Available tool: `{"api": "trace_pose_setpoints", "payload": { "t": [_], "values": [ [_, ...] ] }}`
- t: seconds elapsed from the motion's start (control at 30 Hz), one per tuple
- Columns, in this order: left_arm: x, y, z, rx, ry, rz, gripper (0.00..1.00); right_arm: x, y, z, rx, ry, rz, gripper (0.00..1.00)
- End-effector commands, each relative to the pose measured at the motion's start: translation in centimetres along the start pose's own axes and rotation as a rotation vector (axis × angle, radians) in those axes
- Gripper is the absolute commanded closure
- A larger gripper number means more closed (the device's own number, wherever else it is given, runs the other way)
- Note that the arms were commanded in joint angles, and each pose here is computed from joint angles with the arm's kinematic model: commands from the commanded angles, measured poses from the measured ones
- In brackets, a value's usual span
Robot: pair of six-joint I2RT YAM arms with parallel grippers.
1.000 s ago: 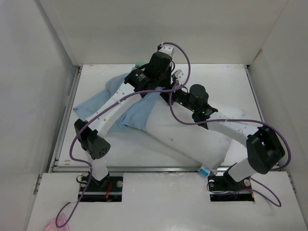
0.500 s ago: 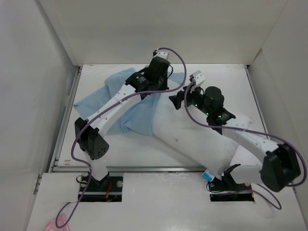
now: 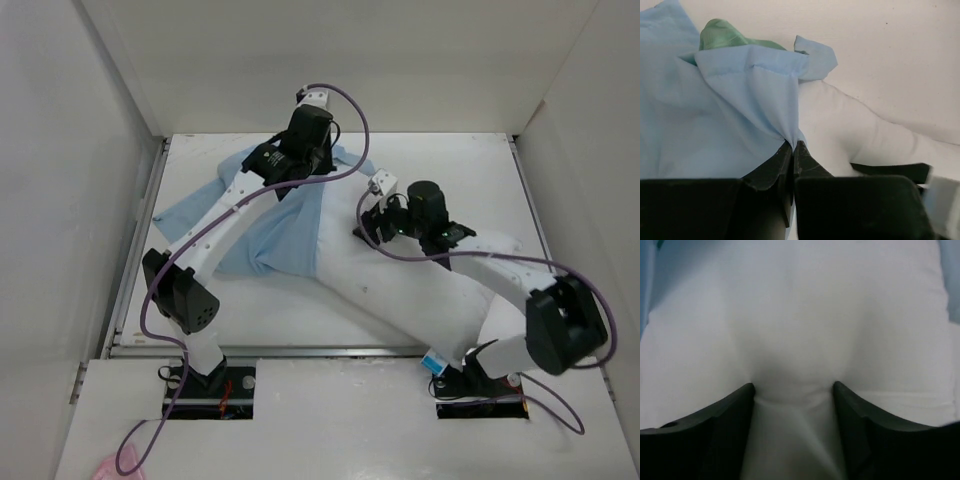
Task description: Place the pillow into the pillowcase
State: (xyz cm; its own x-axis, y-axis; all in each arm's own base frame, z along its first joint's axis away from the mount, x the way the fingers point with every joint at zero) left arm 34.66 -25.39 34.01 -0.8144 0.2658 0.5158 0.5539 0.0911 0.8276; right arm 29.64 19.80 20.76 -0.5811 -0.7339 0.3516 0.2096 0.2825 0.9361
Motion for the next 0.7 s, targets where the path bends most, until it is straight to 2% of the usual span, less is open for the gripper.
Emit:
{"api": "trace_pose_setpoints", "payload": {
  "t": [0.0,0.03,0.07,0.17,0.2,0.33,0.43,0.5,0.53,0.6,0.67],
  "values": [
    [2.7,3.8,-0.8,0.021,-0.061,-0.126,1.0,-3.5,-2.2,0.5,-0.015,0.164,0.074,0.4],
    [3.0,4.0,-1.0,0.022,-0.072,-0.126,1.0,-4.4,-0.9,0.1,-0.009,0.177,0.056,0.63],
    [2.8,4.1,-1.1,0.009,-0.08,-0.126,1.0,-5.1,-0.5,-0.2,-0.016,0.174,0.041,0.97],
    [2.2,4.4,-1.8,-0.006,-0.116,-0.117,1.0,-4.0,2.3,0.5,0.026,0.037,-0.135,1.0],
    [2.5,4.9,-2.1,-0.004,-0.129,-0.124,1.0,-0.9,7.1,0.6,0.1,-0.017,-0.341,1.0],
    [2.9,5.7,-4.4,-0.023,-0.233,-0.118,1.0,6.0,11.6,2.8,0.147,-0.039,-0.655,1.0],
    [5.2,4.1,-9.5,-0.099,-0.473,-0.057,1.0,7.3,11.6,3.0,0.123,-0.076,-0.768,1.0],
    [7.3,1.9,-12.9,-0.134,-0.612,0.002,1.0,7.4,11.2,2.7,0.047,-0.125,-0.822,1.0],
    [8.1,1.2,-13.9,-0.149,-0.655,0.02,1.0,7.3,10.7,2.5,0.031,-0.148,-0.853,1.0],
    [10.2,-1.0,-16.4,-0.175,-0.716,0.053,1.0,6.1,9.8,1.7,-0.015,-0.187,-0.836,1.0],
    [10.6,-3.9,-17.1,-0.191,-0.685,0.12,1.0,5.4,9.1,0.4,-0.081,-0.287,-0.849,1.0]
  ]
}}
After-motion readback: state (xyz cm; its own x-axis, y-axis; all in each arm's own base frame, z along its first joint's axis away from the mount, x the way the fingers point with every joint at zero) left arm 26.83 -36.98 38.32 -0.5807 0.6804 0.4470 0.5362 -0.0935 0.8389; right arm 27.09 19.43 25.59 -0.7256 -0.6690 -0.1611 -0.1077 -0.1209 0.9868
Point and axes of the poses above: each gripper's point midway between its finger pads, its own x axis back along the fingers, its own z axis along the line the jaws close on, y = z × x, the point moved 7 cm from there along x, back along the fingers
